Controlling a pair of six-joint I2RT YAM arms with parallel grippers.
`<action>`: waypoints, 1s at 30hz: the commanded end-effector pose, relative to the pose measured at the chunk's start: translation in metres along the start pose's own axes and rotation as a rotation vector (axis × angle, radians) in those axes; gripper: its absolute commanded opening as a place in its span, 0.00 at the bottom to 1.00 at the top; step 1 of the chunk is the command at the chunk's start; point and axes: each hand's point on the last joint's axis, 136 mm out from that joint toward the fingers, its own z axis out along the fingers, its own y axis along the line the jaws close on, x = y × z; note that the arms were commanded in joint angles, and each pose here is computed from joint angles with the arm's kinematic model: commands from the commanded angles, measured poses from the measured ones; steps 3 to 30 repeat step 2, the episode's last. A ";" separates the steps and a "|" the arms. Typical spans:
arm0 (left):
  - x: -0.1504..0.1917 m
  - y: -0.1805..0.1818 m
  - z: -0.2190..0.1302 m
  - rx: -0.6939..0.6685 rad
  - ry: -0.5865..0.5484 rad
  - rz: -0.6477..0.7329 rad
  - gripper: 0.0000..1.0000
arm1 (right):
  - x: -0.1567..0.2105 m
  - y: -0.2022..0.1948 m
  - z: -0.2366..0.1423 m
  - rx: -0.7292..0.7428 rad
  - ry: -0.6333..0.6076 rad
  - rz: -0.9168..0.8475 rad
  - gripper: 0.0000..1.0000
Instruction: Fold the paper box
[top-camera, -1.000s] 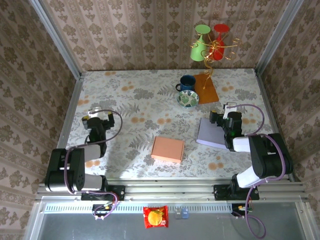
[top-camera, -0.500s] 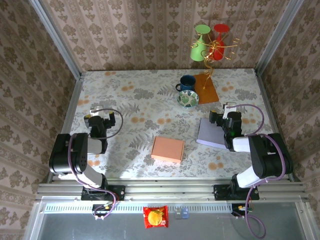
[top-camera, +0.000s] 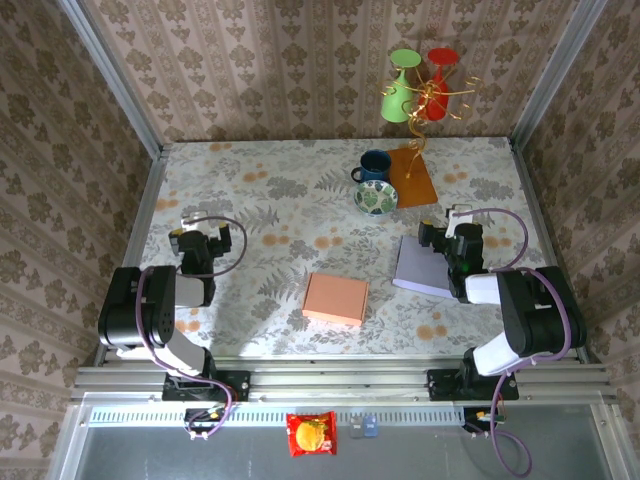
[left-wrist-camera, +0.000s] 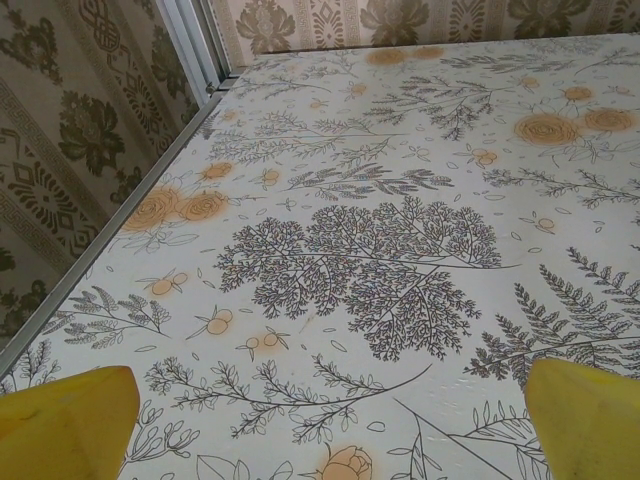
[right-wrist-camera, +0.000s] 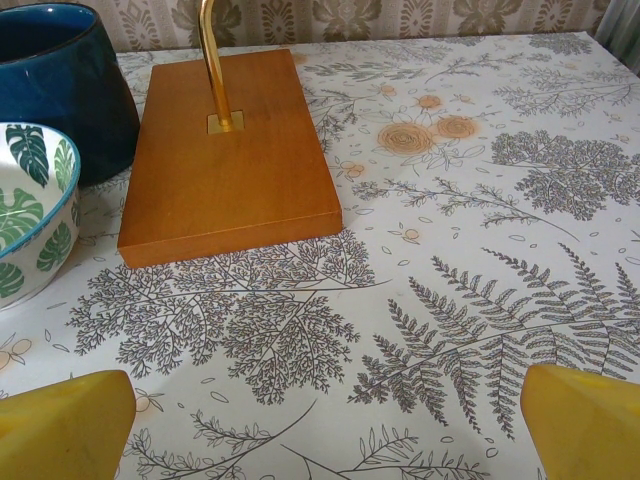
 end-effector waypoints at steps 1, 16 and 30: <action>-0.008 -0.002 0.000 0.006 -0.022 0.012 1.00 | -0.009 0.001 0.003 0.006 -0.031 -0.015 1.00; -0.008 -0.002 0.000 0.007 -0.022 0.012 1.00 | -0.009 0.002 0.001 0.000 -0.035 -0.020 1.00; -0.008 -0.002 0.000 0.007 -0.022 0.012 1.00 | -0.009 0.002 0.001 0.000 -0.035 -0.020 1.00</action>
